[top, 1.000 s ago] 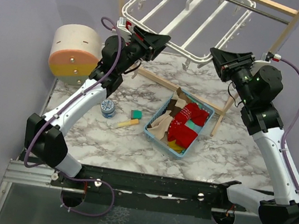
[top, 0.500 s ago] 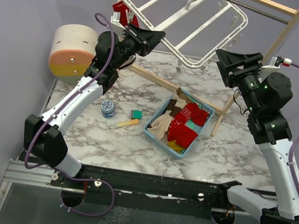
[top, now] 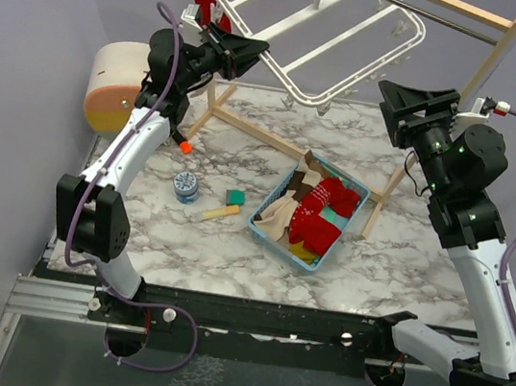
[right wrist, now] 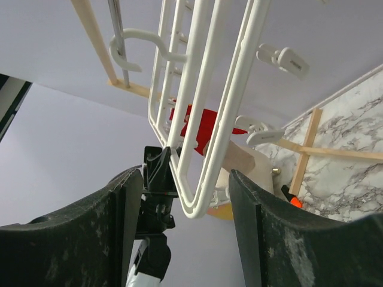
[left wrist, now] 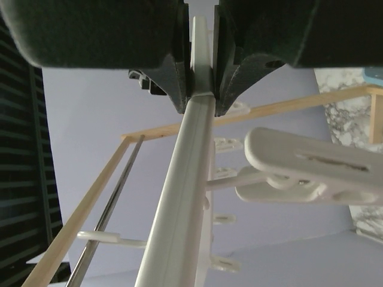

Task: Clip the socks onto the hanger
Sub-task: Rotate the hanger at the clothesline.

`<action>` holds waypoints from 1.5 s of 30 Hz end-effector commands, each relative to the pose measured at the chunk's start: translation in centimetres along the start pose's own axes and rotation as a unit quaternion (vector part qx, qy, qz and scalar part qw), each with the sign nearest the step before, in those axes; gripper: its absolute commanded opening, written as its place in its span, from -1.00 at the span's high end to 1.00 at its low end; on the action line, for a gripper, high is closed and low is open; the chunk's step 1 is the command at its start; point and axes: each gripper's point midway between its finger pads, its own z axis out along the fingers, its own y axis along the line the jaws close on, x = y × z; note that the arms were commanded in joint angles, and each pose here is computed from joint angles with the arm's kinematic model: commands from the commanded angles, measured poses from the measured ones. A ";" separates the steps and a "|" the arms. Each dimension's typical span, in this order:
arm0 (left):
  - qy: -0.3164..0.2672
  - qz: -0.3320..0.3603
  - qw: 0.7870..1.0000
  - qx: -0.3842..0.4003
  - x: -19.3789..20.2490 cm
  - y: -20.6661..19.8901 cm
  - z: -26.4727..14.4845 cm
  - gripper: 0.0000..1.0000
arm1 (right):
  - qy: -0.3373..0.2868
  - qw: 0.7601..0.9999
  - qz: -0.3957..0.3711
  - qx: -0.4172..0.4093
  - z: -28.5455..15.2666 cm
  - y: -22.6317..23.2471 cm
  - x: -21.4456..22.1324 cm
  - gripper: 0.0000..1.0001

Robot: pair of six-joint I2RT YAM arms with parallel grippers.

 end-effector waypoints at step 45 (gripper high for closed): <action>0.046 0.000 0.997 0.064 1.3 -3.5 -2.3 -0.17 | -0.025 0.999 -0.010 -0.031 -1.9 1.3 -1.1 -0.34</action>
